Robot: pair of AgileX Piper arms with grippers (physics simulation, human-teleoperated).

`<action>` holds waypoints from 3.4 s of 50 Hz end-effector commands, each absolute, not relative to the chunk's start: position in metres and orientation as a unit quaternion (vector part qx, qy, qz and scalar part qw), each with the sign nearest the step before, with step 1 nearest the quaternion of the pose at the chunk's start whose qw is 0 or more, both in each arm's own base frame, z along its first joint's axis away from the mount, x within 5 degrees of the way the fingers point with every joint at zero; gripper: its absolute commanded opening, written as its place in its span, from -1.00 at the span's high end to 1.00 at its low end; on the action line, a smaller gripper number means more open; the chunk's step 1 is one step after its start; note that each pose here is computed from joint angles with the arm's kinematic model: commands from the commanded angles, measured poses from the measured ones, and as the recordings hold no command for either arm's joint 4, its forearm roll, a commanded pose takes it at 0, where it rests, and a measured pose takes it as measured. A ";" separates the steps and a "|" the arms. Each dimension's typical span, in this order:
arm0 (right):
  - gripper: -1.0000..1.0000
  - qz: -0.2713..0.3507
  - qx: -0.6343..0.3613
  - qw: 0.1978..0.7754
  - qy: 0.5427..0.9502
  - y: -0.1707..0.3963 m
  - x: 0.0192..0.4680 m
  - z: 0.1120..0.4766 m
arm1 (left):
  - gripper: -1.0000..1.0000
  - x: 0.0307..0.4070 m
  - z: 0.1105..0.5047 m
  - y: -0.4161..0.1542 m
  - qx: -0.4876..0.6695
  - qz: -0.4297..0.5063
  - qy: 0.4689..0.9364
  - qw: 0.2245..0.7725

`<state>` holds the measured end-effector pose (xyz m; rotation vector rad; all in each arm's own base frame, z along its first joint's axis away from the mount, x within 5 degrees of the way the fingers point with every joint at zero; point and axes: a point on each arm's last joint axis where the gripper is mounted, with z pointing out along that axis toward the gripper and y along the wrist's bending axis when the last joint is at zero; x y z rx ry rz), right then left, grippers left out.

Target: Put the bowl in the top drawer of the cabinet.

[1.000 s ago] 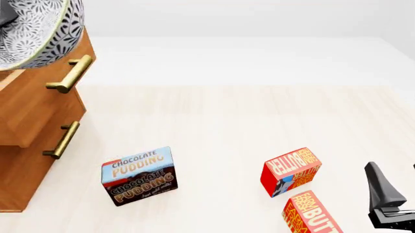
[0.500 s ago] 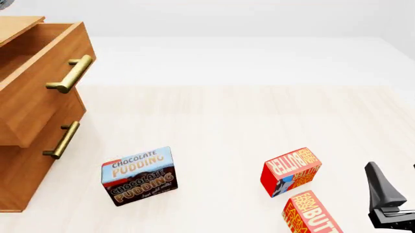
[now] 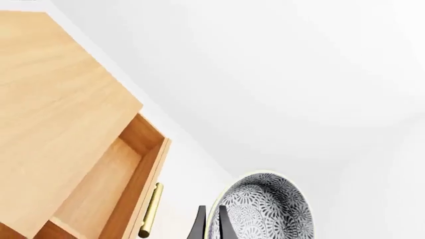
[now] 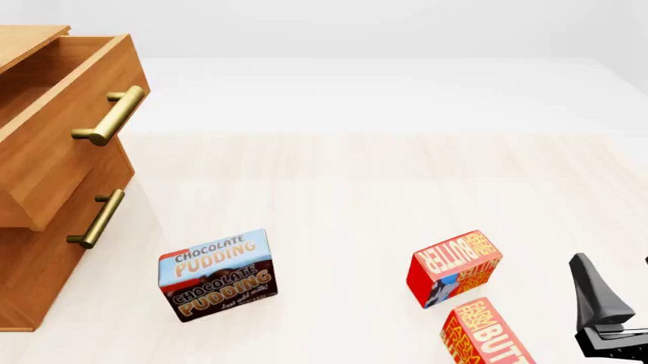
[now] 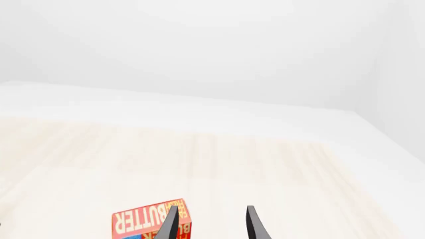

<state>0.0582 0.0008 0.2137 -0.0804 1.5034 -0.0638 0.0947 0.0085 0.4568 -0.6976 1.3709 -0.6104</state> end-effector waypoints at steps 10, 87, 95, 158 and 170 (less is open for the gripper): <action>-1.00 -0.029 -0.037 0.730 0.682 0.001 0.058 0.215 | 1.00 0.092 0.437 0.022 -0.389 -0.257 0.570 0.677; -1.00 -0.035 -0.041 0.729 0.683 0.001 0.058 0.214 | 1.00 0.099 0.441 0.058 -0.537 -0.174 0.523 0.639; -1.00 -0.035 -0.040 0.729 0.682 0.001 0.058 0.214 | 1.00 0.101 0.447 0.066 -0.564 -0.173 0.498 0.636; -1.00 -0.037 -0.041 0.729 0.683 0.001 0.058 0.214 | 1.00 0.109 0.407 0.082 -0.638 -0.193 0.448 0.595; -1.00 -0.037 -0.040 0.729 0.682 0.000 0.058 0.214 | 1.00 0.118 0.400 0.096 -0.645 -0.179 0.441 0.598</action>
